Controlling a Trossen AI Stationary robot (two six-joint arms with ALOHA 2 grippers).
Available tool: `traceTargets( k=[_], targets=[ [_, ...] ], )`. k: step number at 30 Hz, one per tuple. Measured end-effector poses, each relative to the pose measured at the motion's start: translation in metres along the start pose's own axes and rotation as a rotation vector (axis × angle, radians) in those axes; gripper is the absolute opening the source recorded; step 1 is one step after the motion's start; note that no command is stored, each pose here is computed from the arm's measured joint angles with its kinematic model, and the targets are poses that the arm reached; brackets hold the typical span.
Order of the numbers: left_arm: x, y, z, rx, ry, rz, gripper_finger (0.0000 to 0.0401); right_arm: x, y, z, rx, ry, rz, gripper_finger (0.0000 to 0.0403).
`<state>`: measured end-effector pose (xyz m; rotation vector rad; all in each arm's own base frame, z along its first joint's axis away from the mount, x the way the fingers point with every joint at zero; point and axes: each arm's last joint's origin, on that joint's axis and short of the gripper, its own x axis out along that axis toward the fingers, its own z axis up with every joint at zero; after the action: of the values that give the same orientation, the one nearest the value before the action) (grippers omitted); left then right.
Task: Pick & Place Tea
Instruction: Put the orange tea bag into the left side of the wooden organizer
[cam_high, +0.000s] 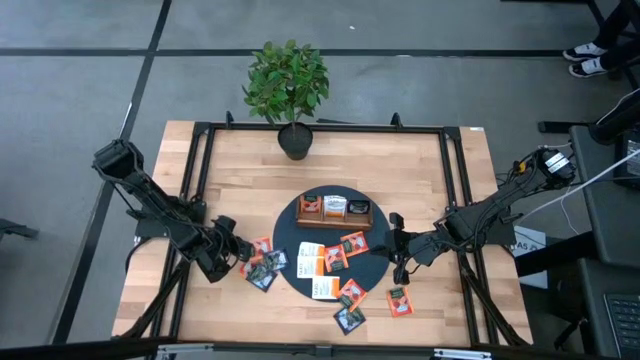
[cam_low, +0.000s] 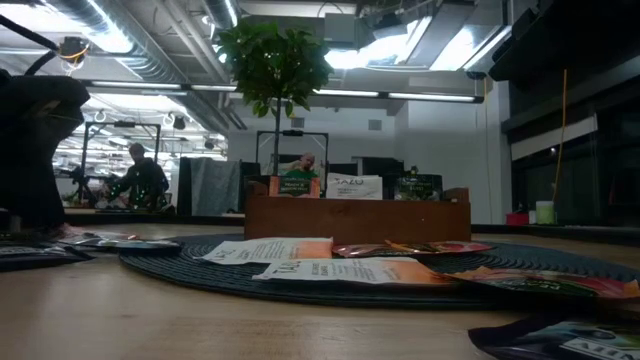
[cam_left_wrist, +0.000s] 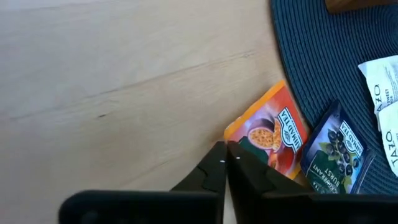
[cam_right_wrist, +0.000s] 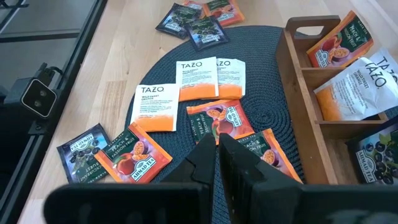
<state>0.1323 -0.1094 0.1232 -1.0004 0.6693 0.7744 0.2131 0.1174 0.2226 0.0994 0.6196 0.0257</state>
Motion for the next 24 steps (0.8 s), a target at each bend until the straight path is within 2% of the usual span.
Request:
traceTargets(
  k=[15,24],
  targets=[
    [-0.002,-0.001,0.002,0.080,-0.029,-0.021,0.0002,0.000,0.000,0.000,0.001,-0.001,0.000,0.0026],
    [-0.022,-0.008,0.017,0.150,-0.089,-0.165,0.0002,0.000,0.000,0.000,0.027,-0.003,-0.001,0.0026]
  ],
)
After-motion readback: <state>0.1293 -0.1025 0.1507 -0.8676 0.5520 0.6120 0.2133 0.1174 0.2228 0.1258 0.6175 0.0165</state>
